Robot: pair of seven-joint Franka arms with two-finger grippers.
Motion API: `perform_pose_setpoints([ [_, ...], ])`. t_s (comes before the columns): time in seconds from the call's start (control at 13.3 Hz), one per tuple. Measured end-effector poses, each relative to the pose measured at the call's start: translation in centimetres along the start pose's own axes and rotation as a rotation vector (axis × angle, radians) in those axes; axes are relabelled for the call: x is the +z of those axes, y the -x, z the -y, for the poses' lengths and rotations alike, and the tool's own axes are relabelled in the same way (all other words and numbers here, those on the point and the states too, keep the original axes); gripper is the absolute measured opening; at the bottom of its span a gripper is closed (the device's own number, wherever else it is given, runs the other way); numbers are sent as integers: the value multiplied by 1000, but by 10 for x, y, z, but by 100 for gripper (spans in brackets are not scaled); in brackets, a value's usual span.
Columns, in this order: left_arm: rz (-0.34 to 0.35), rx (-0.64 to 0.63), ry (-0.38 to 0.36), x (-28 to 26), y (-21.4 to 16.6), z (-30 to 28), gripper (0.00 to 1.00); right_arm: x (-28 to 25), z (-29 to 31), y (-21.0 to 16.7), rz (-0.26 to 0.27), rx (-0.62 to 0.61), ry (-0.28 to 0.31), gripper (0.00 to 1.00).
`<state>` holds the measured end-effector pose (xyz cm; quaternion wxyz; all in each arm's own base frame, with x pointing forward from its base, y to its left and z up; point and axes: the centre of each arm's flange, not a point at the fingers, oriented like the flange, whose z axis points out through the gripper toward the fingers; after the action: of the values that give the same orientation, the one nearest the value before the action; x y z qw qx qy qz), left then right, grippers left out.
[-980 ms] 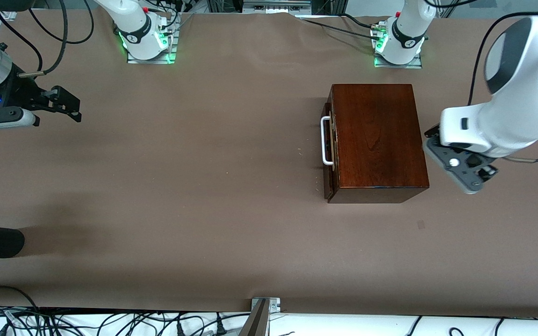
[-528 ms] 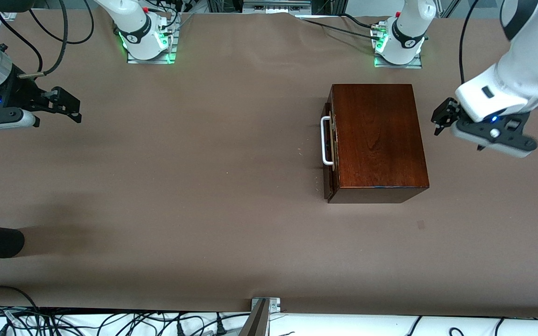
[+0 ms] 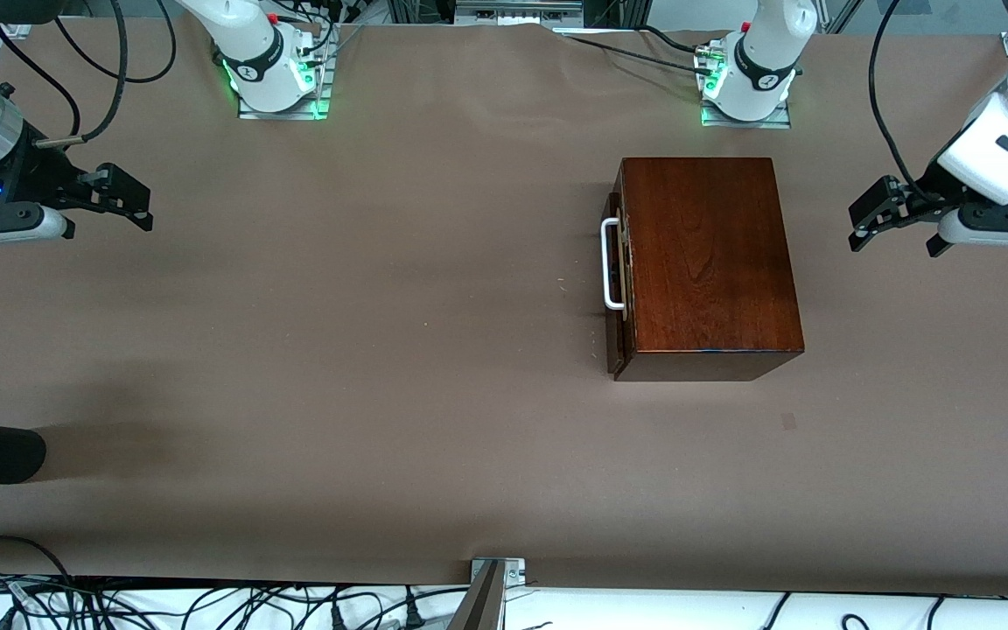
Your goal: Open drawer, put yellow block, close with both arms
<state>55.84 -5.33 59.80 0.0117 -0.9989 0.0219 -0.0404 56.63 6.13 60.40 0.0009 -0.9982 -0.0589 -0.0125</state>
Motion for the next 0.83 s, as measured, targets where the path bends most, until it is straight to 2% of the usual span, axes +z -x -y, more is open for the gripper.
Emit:
perform_pose_setpoints([
  [0.6, 16, -7, -1, 7, 4, -1, 100, 2, 0, 1, 13, 0, 0, 100],
  [0.83, 60, -7, -14, 10, 9, 1, 100, 3, 0, 1, 19, 0, 0, 100],
])
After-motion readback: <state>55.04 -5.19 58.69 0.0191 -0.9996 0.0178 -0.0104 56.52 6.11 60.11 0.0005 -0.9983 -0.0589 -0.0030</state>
